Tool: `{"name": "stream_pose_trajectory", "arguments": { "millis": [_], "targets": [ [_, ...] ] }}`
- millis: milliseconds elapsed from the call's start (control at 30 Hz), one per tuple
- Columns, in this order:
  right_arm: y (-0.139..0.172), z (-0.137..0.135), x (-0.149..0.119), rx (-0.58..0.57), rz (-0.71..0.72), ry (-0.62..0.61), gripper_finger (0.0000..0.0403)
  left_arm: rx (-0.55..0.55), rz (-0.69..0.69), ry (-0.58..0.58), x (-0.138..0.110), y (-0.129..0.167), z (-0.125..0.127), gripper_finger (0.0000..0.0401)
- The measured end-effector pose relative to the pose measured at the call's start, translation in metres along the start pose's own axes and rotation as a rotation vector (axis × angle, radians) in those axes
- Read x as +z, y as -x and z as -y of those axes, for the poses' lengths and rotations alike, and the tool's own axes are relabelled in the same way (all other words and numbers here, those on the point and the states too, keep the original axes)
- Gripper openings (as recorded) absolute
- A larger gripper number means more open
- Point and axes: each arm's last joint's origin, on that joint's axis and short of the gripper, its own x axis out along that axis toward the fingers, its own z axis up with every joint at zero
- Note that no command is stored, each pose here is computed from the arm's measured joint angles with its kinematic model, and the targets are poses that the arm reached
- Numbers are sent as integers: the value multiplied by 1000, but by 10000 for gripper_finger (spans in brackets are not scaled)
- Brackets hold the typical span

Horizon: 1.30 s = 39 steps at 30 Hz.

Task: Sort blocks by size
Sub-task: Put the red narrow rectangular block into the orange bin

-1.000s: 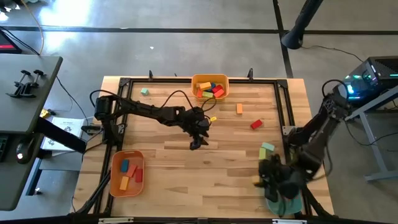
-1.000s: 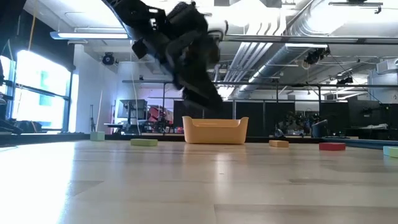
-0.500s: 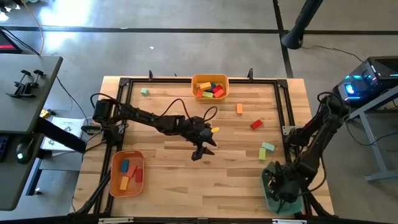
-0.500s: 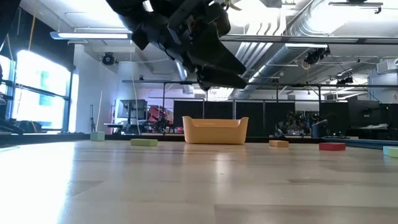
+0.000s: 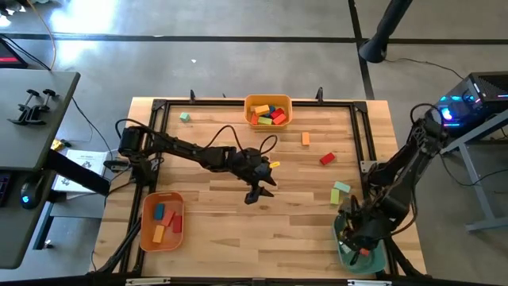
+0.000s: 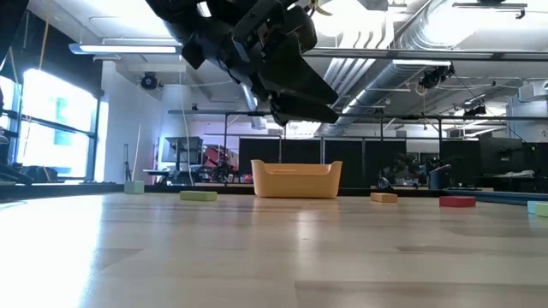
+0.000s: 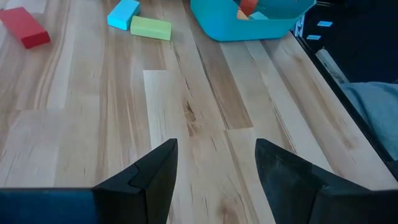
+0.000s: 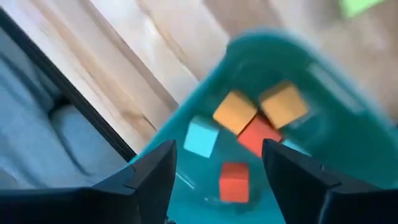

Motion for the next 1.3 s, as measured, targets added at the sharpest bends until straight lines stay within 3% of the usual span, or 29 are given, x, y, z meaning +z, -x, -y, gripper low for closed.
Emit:
{"name": "stream_pose_trajectory", "arguments": {
  "millis": [167, 267, 467, 567, 667, 833, 1133, 1300],
  "targets": [
    [18, 10, 17, -140, 165, -32, 232, 8, 0, -13, 0, 0, 0, 200],
    [13, 21, 38, -240, 116, -102, 232, 43, 2, -24, 0, 0, -1, 200],
    [-9, 57, 97, -368, 63, -105, 233, 55, 3, -25, 0, 0, -2, 200],
    [-23, 80, 128, -360, 111, -161, 233, 57, 3, -27, 0, 0, -2, 200],
    [-33, 107, 154, -364, 200, -314, 228, 57, 2, -45, 0, 0, -2, 200],
    [-43, 138, 186, -308, 344, -403, 202, 57, 0, -58, 0, 0, -2, 200],
    [-52, 172, 196, -298, 363, -536, 147, 63, -53, -68, -5, 0, -1, 200],
    [-63, 167, 199, -148, 417, -482, 129, 267, -108, -192, -2, 10, 15, 200]
  ]
}}
